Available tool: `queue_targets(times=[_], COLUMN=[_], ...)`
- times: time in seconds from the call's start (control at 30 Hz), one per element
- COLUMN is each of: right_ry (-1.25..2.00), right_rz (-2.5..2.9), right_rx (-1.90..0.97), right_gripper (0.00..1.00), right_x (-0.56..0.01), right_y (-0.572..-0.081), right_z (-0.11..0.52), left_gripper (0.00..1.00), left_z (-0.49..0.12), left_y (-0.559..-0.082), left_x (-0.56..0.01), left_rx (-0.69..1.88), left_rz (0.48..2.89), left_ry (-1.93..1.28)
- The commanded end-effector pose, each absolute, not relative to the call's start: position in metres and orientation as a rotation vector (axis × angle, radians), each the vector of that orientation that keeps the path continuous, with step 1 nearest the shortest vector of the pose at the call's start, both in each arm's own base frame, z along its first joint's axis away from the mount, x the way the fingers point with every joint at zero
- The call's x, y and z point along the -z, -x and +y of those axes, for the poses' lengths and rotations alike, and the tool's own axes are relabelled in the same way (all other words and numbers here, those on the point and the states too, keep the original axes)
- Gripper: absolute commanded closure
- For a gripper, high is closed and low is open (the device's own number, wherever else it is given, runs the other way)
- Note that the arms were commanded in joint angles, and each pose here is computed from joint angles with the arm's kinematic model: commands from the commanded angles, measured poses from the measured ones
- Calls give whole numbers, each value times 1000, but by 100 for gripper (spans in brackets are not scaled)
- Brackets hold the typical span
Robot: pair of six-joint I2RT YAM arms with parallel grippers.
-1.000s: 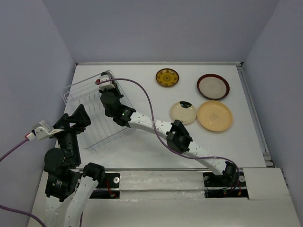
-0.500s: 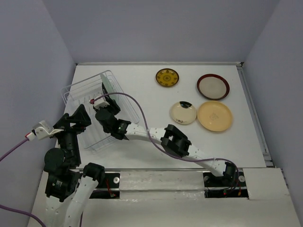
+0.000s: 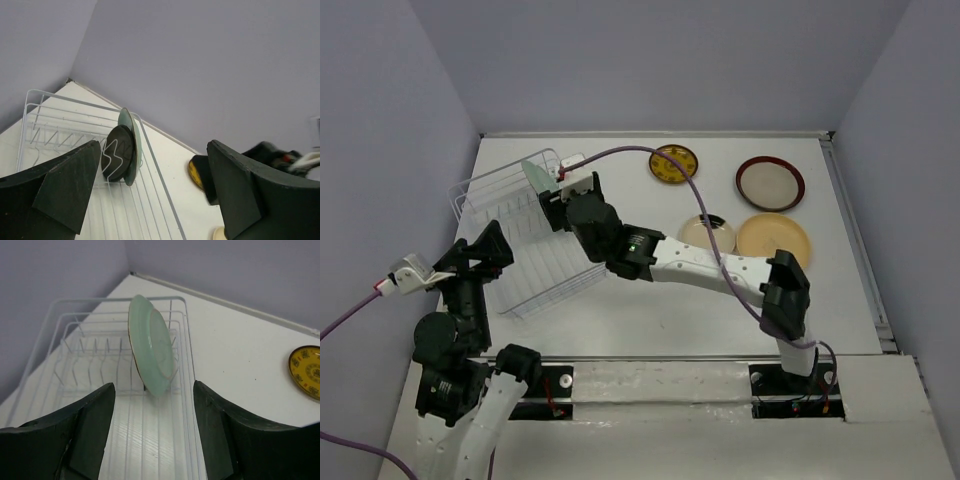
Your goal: Load the plates into the dish rack
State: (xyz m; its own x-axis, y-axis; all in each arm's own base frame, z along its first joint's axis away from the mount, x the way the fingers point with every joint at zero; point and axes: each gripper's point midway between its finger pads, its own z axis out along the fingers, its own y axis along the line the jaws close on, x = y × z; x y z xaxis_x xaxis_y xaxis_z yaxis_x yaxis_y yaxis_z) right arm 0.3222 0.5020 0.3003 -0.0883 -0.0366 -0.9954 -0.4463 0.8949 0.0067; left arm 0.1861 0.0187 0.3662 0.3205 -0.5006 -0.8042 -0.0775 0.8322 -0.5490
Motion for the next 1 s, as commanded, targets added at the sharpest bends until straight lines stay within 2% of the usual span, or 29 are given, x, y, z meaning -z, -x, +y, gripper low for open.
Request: queue_targets(times=[0.0,0.07,0.1,0.3,0.4,0.6,0.77,0.97], right_ry=[434,451,455,564,606,562,478,282], right_rz=[1748,1785,1804,1829,1830,1867,1881,1881], right_rx=[-452,-455,-447,-510,-528,-571,-548,-488], right_gripper=[30,30,26,18,14,14,18,33], right_x=[-278,-265,-258,-252,-248,-226,-214,-221], right_y=[-299,-297,-301,-312,-330,-379,-416,-437], right_z=[488,477,472,496,516,539,540,515], left_gripper=[1,1,1,1,1,1,1,1], left_z=[15,14,12,10,10,9,9,7], left_y=[-192,-194,-196,-202,-204,-205,-204,-205], left_x=[-373,-372,-371,-368,-366,-366,-366,-365], left_rx=[309,309,313,309,303,301,297,305], left_rz=[1215,1221,1228,1244,1252,1254,1256,1260], left_ry=[544,539,533,528,527,521,516,511])
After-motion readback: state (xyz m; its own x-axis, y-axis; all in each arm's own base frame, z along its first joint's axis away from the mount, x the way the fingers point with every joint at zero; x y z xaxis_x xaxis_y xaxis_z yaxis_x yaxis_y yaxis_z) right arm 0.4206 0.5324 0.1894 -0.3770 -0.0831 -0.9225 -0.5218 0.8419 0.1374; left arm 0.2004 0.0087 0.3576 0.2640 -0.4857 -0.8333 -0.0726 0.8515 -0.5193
